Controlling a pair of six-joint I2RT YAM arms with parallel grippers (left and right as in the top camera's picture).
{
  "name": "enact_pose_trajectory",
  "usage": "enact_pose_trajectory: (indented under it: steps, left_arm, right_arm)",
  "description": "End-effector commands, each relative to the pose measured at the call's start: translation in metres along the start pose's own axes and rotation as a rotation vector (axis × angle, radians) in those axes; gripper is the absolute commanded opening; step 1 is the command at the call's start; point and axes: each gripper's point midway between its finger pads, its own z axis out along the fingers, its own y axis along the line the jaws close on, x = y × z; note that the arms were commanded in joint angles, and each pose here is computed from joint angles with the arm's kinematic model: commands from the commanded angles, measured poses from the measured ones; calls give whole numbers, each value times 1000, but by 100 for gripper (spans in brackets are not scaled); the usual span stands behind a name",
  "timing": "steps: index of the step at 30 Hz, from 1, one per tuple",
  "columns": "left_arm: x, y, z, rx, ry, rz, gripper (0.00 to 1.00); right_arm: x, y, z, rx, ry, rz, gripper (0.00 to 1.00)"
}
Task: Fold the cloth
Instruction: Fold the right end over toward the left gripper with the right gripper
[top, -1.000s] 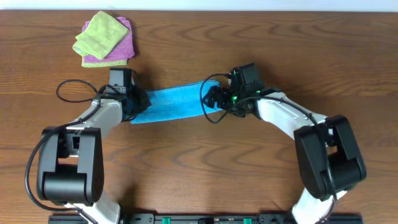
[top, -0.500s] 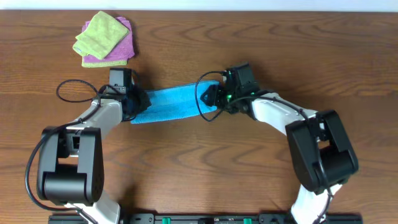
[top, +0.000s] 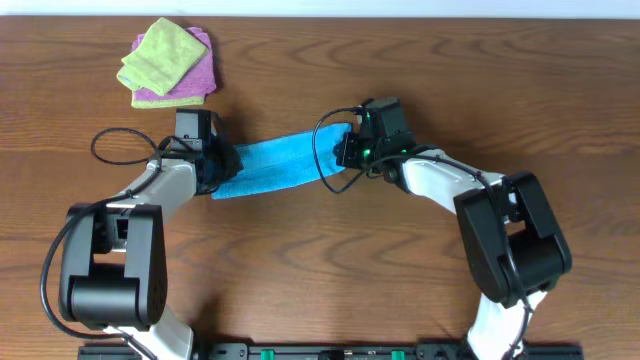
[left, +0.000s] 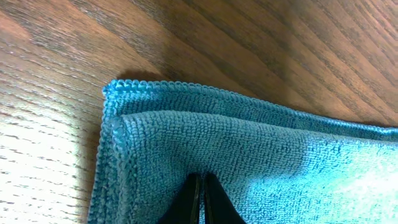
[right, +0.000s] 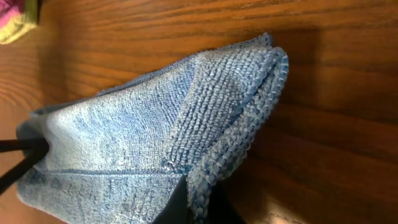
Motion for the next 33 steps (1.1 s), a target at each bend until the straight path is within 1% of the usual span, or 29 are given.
enact_pose_trajectory:
  steps: [1,4,8,17,21,25,33]
  left_arm:
    - [8,-2,7,11,39,-28,6]
    - [9,-7,7,26,42,-47,6]
    - [13,-22,9,53,41,-32,6]
    - [28,-55,12,101,44,17,6]
    - [29,-55,12,101,45,15,6]
    - [28,-56,11,105,41,22,6]
    - [14,-69,-12,142,-19,56,6]
  right_arm:
    - [-11,11,-12,3,-41,-87,1]
    - [-20,17,-26,20,-74,-130,1]
    - [-25,22,-43,35,-94,-170,1]
    - [-24,31,-58,30,-93,-198,1]
    - [-22,49,-62,-27,-91,-221,1]
    - [-12,67,-58,-54,-73,-255,1]
    - [2,108,-54,-105,-65,-353,1]
